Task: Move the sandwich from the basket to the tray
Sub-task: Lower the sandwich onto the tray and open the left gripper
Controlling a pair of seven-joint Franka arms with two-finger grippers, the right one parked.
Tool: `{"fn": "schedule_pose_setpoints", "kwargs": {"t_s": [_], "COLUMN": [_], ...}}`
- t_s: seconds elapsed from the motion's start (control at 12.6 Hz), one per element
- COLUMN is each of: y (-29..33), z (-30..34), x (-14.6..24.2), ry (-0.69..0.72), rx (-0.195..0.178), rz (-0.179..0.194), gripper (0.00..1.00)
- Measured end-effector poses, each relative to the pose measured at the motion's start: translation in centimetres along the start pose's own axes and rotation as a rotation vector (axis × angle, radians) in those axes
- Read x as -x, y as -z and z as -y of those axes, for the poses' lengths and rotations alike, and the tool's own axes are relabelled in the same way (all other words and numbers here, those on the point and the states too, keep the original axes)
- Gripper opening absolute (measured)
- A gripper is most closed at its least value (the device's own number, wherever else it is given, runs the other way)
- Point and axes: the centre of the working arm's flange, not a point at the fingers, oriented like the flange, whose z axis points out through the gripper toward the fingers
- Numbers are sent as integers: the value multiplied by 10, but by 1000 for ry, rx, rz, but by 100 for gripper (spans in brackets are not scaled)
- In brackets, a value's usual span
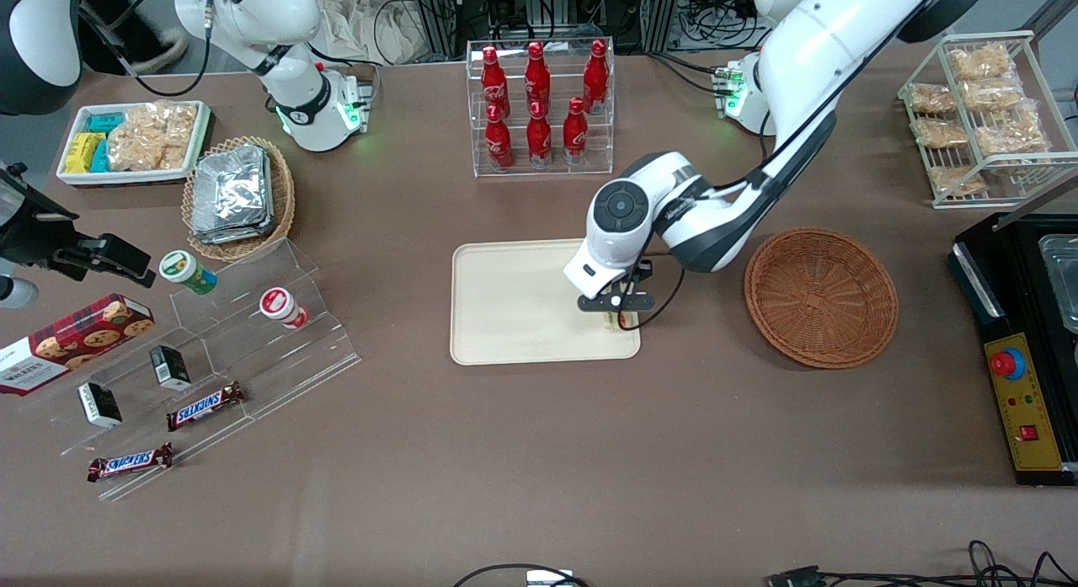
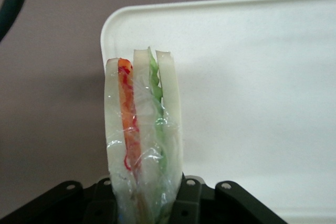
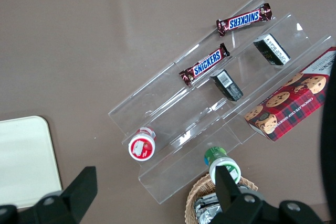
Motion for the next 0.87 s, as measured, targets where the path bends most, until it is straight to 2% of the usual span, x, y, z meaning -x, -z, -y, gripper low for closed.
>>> {"fn": "schedule_pose_setpoints", "kwargs": {"t_s": [0.24,0.48,0.55,0.87], "y": [-32,-34,-34,-33], "z": [-6,-8,-8,-8], "x": [-1,-1,-1,-2], "ry": [23,28,30,58], "rx": [15,20,21,23], "rz": [5,3,2,0], "gripper": [30,32,39,83]}}
